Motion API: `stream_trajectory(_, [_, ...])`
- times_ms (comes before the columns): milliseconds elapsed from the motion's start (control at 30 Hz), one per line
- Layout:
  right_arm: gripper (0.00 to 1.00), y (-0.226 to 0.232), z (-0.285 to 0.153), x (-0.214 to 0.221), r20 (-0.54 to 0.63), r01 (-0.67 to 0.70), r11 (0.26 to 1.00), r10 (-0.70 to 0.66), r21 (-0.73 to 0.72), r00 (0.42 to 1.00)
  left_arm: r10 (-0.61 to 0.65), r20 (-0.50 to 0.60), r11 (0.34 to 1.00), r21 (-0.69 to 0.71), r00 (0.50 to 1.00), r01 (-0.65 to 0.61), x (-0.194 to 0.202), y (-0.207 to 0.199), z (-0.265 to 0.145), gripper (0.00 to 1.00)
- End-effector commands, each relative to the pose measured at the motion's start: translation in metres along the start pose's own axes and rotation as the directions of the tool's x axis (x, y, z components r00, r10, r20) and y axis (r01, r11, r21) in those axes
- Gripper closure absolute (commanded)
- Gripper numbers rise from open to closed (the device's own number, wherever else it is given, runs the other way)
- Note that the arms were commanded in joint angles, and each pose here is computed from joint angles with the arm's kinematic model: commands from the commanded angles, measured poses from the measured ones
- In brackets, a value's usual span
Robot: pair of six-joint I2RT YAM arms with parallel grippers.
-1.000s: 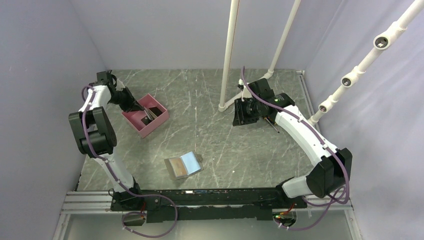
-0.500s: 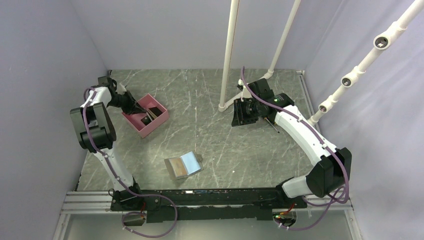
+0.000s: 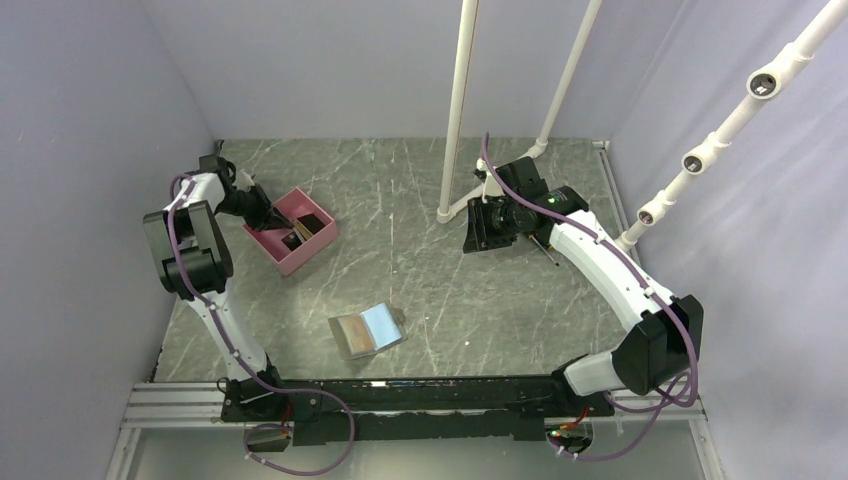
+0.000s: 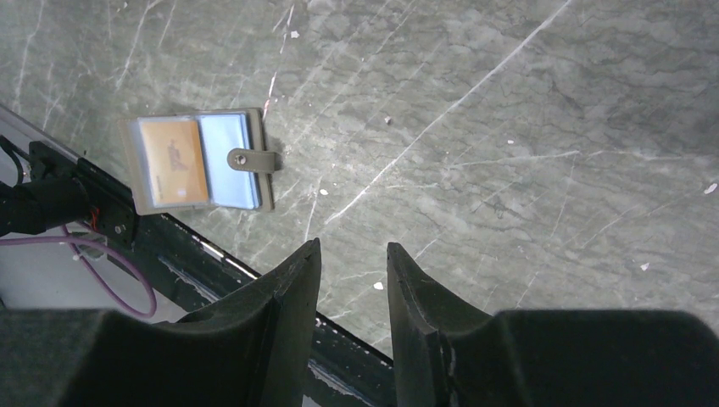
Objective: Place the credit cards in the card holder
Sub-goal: Pick up the credit card from the storage box.
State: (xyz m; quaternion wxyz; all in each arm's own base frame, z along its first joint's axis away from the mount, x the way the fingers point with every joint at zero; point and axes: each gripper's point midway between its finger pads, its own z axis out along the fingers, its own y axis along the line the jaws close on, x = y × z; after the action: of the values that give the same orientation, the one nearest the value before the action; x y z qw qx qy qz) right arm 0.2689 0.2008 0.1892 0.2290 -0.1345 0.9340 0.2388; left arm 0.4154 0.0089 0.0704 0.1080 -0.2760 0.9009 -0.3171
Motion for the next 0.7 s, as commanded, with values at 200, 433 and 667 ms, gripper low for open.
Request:
stream_trajectory(200, [0.63, 0.002, 0.002, -0.006, 0.018, 0.011, 1.000, -0.010, -0.018, 1.000, -0.009, -0.005, 0.997, -0.073, 1.000, 0.009, 0.002, 0.009, -0.001, 0.80])
stream_trajectory(433, [0.63, 0.002, 0.005, -0.005, 0.007, 0.008, 1.000, -0.008, -0.020, 1.000, 0.017, 0.035, 0.986, -0.166, 0.999, -0.011, 0.003, 0.008, -0.018, 0.61])
stream_trajectory(667, [0.63, 0.001, 0.007, -0.005, 0.000, 0.005, 1.000, -0.005, -0.020, 1.000, 0.015, 0.059, 0.976, -0.219, 0.998, -0.002, 0.006, 0.007, -0.014, 0.56])
